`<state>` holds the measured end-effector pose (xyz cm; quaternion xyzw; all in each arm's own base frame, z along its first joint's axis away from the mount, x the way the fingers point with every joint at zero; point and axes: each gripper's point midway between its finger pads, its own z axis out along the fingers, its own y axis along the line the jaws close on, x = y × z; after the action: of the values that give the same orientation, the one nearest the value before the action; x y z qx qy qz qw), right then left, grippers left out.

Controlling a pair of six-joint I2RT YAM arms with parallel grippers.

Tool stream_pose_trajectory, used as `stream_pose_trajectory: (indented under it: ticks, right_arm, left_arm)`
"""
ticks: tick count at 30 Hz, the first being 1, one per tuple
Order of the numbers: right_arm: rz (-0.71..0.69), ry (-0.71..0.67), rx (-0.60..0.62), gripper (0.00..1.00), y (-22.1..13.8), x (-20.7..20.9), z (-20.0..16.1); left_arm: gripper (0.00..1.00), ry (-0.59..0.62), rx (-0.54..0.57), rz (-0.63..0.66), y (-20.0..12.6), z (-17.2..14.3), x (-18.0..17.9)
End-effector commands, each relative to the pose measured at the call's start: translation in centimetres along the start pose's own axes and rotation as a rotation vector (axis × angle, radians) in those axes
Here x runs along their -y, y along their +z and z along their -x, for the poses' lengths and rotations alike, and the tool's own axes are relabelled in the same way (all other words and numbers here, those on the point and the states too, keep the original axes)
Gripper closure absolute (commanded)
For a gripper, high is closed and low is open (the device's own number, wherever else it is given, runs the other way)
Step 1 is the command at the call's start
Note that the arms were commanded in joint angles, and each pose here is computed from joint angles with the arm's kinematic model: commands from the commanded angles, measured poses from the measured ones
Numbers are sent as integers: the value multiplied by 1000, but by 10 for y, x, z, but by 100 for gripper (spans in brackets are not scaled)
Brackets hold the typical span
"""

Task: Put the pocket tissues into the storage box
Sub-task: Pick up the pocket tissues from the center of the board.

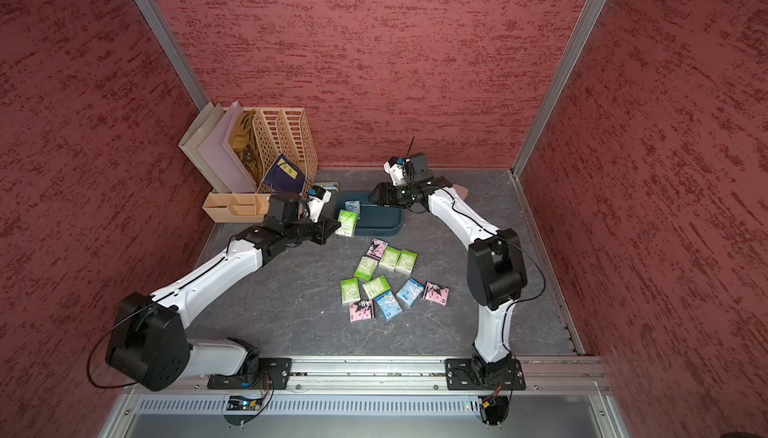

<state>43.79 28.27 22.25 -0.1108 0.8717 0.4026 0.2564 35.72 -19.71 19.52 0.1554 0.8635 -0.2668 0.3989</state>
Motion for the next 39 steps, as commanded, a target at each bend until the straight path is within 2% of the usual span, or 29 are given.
stream_pose_trajectory:
  ticks: [1,6,16,30,36,37,39]
  right_arm:
    - [113,-67,100,36,-23,-48,21]
    - [61,-123,0,40,4,-58,1]
    - [130,-123,-40,39,45,-80,-14]
    - [177,-97,-43,44,65,-85,-14]
    - [204,-78,-52,52,71,-87,-15]
    - [204,-76,-54,55,72,-87,-16]
    - [207,-73,-51,72,72,-88,-15]
  left_arm:
    - [100,-40,104,118,-2,17,-27]
    - [100,-59,169,56,-1,32,-21]
    - [100,-59,198,41,-8,36,-21]
    - [100,-71,207,17,-11,33,-21]
    - [100,-73,202,14,-11,31,-21]
    - [100,-73,202,14,-11,31,-22]
    - [100,-76,200,16,-11,30,-23]
